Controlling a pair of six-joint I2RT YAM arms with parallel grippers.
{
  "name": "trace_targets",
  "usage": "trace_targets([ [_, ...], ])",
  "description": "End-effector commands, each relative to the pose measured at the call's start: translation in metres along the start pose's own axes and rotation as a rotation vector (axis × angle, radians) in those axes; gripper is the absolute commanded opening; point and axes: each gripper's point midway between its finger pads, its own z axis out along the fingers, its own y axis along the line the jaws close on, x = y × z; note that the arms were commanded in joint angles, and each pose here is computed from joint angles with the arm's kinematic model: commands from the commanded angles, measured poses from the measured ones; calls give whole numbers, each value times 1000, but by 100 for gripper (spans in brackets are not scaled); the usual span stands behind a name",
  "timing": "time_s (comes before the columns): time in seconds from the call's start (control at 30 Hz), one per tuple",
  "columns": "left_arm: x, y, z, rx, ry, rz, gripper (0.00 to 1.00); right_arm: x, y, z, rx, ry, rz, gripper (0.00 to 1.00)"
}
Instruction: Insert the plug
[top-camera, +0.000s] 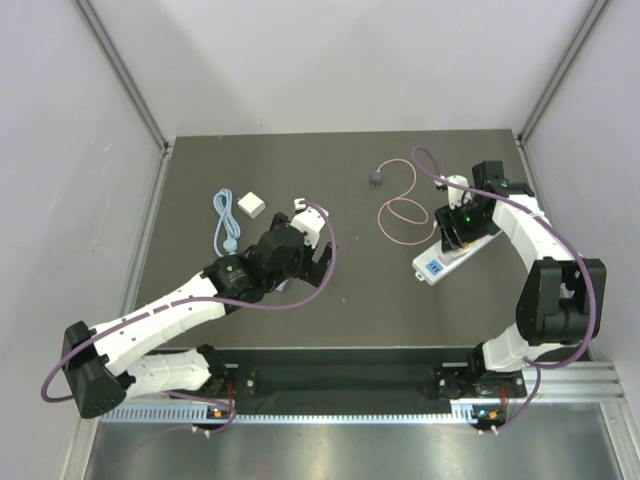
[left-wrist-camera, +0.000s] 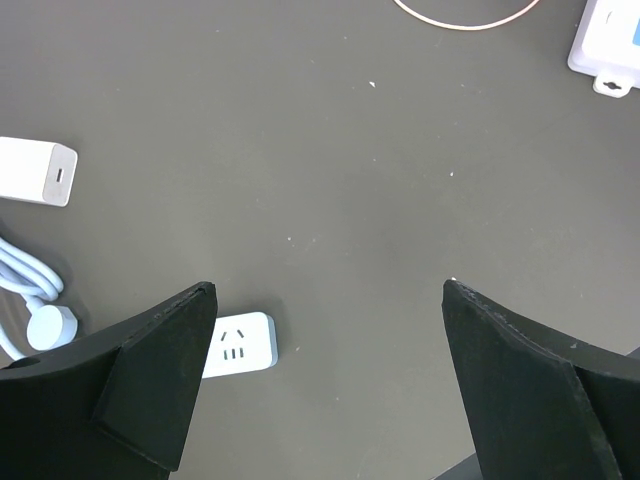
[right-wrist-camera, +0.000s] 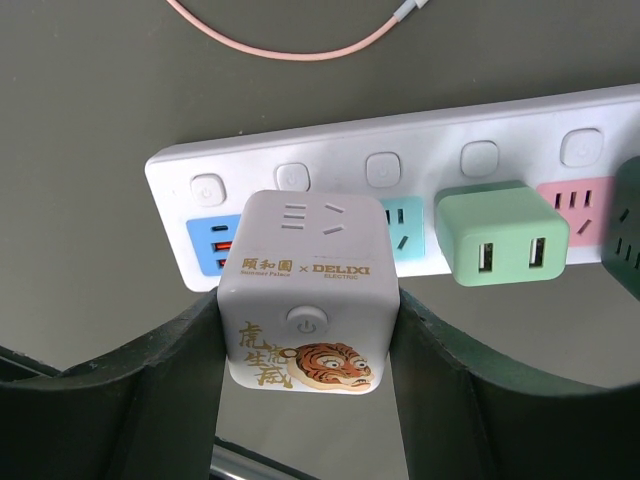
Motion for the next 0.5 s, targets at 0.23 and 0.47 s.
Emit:
trace_targets([
  [0.23,-12,5,-9,-9,-54,-9,99,-3,10,-13,-34,30,-18,0],
  [0.47,-12,8,-10,-24,-60,-6,99,4,9,-5,-23,35,-30,0],
])
